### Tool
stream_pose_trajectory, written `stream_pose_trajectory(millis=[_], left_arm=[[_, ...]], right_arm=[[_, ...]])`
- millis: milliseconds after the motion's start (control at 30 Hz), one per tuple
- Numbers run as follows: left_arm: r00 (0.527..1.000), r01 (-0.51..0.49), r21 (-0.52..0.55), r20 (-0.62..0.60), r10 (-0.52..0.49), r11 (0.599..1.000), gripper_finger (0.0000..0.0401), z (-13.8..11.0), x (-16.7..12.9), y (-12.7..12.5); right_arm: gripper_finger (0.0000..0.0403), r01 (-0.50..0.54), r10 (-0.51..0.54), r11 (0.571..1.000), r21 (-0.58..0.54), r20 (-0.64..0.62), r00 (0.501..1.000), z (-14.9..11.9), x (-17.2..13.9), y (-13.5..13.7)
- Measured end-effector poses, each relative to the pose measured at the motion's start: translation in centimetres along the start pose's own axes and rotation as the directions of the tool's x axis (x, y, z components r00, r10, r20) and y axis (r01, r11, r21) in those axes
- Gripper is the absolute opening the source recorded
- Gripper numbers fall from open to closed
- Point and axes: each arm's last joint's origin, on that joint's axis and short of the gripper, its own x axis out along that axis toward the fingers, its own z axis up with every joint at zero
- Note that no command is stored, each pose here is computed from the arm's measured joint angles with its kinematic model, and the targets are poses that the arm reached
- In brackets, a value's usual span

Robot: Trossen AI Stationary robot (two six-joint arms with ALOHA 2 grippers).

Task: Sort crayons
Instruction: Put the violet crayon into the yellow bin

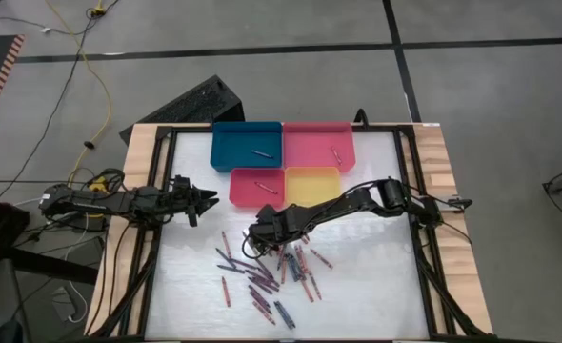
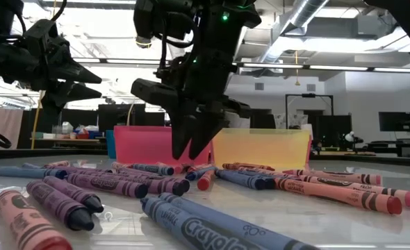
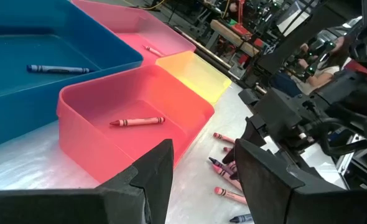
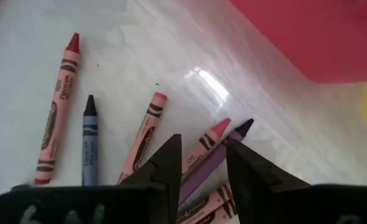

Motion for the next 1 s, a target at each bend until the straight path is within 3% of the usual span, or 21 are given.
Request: stream_pose_trajectory(millis=[367, 1000], left_arm=[[1.000, -0.001, 0.000, 0.000, 0.001, 1.000, 0.0160, 0.0, 0.0, 0.0], [1.000, -0.002, 0.000, 0.001, 0.002, 1.000, 0.0160, 0.0, 0.0, 0.0]], right_arm=[[0.0123, 0.090, -0.090, 0.996, 0.011, -0.040, 0.995, -0.2, -0.5, -1.1], [0.0123, 0.080, -0.079, 0.997, 0.022, -0.024, 0.997, -0.4, 0.7, -0.7]])
